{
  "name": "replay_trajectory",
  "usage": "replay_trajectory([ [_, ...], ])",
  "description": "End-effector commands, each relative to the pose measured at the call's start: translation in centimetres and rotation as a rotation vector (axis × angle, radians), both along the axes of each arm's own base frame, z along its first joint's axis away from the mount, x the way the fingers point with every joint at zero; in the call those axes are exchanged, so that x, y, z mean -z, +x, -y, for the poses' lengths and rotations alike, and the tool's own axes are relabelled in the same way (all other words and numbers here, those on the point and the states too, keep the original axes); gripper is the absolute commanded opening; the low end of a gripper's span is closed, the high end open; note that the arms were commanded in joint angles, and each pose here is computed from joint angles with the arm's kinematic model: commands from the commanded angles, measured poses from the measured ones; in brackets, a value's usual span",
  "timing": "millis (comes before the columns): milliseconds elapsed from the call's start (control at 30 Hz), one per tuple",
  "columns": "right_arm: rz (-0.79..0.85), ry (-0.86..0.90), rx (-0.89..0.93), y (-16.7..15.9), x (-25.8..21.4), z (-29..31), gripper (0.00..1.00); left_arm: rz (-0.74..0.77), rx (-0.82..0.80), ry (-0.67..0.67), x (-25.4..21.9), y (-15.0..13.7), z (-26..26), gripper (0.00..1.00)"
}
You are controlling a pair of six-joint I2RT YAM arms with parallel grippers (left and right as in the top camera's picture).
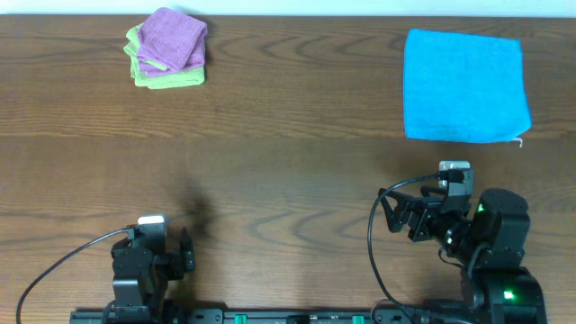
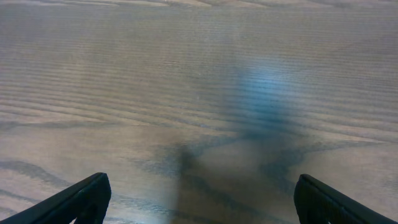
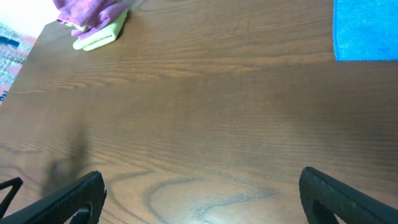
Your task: Fold the cloth
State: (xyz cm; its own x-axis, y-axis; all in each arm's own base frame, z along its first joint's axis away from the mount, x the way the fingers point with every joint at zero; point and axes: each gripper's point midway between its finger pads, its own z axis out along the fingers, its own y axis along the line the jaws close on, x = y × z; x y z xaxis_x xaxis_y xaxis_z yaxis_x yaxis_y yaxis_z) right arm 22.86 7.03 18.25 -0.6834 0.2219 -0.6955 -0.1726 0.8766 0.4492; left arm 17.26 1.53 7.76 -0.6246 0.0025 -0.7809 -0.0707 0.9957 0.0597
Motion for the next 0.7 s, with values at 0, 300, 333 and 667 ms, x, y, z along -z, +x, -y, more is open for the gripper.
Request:
replay_trajectory([
  [0,-0.002,0.013,0.009,0.0,-0.1,0.1,0.99,-0.073,0.021,0.023,2.4,-0.7,0.0,0.96],
  [300,-0.002,0.013,0.009,0.0,-0.1,0.1,0.99,-0.073,0.021,0.023,2.4,-0.7,0.0,0.95],
  [333,-0.002,0.013,0.009,0.0,-0.1,0.1,0.99,-0.074,0.021,0.023,2.4,-0.7,0.0,0.95],
  [667,-0.046,-0.053,0.062,-0.9,1.2,1.4,0.99,-0.073,0.021,0.023,2.4,-0.7,0.0,0.95],
])
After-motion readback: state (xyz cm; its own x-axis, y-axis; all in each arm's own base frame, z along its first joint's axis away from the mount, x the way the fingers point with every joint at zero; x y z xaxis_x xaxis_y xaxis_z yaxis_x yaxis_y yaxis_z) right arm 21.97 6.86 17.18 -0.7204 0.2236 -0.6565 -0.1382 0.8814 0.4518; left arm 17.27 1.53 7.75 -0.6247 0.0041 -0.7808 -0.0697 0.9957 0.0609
